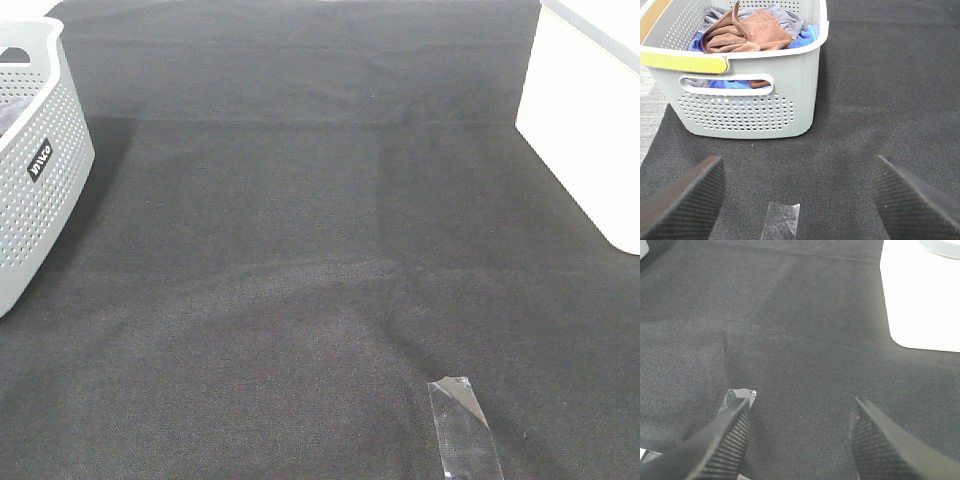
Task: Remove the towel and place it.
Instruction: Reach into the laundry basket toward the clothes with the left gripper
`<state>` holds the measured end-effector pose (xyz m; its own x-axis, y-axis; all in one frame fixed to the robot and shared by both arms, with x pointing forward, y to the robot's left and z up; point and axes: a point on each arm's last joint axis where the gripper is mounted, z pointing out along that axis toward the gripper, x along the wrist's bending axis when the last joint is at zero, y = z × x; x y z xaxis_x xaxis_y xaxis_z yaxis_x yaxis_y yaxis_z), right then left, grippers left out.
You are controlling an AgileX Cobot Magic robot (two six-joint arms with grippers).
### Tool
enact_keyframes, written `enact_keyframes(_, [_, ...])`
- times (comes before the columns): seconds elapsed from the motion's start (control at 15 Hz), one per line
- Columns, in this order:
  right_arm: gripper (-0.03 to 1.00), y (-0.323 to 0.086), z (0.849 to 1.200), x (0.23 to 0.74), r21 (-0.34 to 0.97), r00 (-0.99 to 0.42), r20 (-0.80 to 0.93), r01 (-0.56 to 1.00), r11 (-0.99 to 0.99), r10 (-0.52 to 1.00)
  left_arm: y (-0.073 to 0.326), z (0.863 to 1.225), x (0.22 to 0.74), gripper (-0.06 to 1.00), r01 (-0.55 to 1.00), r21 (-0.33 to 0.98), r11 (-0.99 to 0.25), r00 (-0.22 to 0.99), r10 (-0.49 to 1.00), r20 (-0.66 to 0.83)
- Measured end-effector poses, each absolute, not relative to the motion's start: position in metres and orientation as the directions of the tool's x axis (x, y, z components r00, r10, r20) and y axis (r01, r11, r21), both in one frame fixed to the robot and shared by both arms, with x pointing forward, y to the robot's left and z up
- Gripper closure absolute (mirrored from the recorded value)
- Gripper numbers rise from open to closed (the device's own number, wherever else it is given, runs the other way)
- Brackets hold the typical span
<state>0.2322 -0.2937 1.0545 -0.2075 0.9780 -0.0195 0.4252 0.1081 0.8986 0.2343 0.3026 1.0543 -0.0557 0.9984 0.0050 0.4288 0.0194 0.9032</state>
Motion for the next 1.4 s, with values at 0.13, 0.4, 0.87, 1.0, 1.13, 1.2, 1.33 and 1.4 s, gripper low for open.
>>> enact_keyframes(0.13, [0.40,-0.293,1.055,0.232,0.899,-0.209,-0.017,0.425,0.107,0.978,0.303,1.054,0.234,0.18,0.429,0.903,0.019,-0.056,0.998,0.005])
enact_keyframes(0.4, [0.40,-0.293,1.055,0.232,0.899,-0.209,-0.017,0.425,0.107,0.978,0.303,1.055,0.234,0.18,0.423,0.905,0.042,-0.069,0.998,-0.014])
enact_keyframes(0.87, [0.40,-0.293,1.055,0.232,0.899,-0.209,-0.017,0.425,0.107,0.978,0.319,1.104,0.249,0.18,0.422,0.899,0.116,-0.250,0.968,-0.007])
enact_keyframes(1.0, [0.40,-0.293,1.055,0.232,0.899,-0.209,-0.017,0.425,0.107,0.978,0.322,1.115,0.265,0.18,0.451,0.878,0.161,-0.298,0.954,-0.022])
enact_keyframes(1.13, [0.40,-0.293,1.055,0.232,0.899,-0.209,-0.017,0.425,0.107,0.978,0.324,1.128,0.280,0.18,0.476,0.862,0.173,-0.311,0.950,-0.019])
enact_keyframes(1.2, [0.40,-0.293,1.055,0.232,0.899,-0.209,-0.017,0.425,0.107,0.978,0.324,1.134,0.287,0.18,0.486,0.856,0.174,-0.312,0.950,-0.016])
enact_keyframes(1.33, [0.40,-0.293,1.055,0.232,0.899,-0.209,-0.017,0.425,0.107,0.978,0.325,1.153,0.305,0.18,0.498,0.850,0.171,-0.315,0.949,-0.006])
enact_keyframes(1.4, [0.40,-0.293,1.055,0.232,0.899,-0.209,-0.017,0.425,0.107,0.978,0.325,1.159,0.313,0.18,0.507,0.844,0.176,-0.318,0.948,-0.007])
